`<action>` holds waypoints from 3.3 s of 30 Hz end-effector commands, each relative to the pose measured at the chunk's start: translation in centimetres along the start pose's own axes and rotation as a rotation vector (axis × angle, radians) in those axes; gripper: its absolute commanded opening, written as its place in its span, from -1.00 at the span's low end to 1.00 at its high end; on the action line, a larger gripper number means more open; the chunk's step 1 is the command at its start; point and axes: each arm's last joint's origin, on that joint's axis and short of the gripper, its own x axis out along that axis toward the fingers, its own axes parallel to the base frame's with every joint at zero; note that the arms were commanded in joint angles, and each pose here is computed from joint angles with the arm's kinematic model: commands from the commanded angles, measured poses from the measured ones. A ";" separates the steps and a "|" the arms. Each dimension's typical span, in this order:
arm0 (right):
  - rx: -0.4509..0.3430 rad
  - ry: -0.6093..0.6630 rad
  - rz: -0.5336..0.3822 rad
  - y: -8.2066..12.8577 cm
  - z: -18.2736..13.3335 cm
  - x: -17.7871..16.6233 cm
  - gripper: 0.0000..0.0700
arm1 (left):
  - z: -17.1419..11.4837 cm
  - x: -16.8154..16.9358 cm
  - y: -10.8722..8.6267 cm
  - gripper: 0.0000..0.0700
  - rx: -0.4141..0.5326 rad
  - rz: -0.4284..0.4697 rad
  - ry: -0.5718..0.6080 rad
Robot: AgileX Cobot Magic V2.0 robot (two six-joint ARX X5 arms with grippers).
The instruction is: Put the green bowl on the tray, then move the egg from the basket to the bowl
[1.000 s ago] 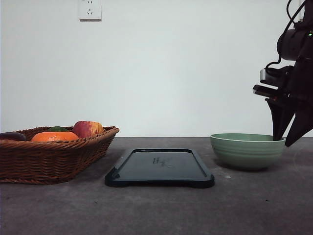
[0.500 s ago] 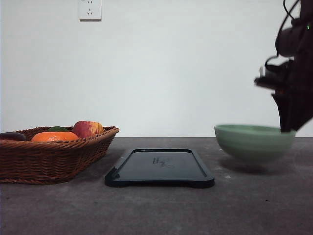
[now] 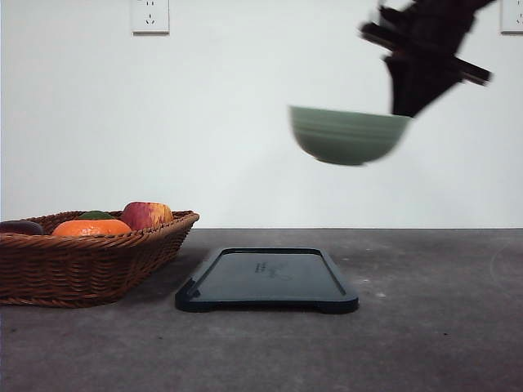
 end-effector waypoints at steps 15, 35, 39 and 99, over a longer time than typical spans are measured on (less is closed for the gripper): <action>-0.089 0.051 0.072 5.9 1.3 6.8 -1.00 | 0.6 -0.1 -0.2 -0.12 0.007 -0.007 -0.017; -0.045 0.128 -0.018 4.6 1.4 14.4 -1.00 | 0.6 -0.1 -0.2 -0.12 0.007 -0.007 -0.016; -0.042 0.142 -0.021 4.6 1.3 15.1 -1.00 | 0.6 -0.1 -0.2 -0.12 0.006 -0.007 -0.016; -0.235 -0.390 0.043 4.5 -15.1 -0.3 -0.46 | 0.3 -0.1 -0.1 -0.11 -0.001 -0.004 0.011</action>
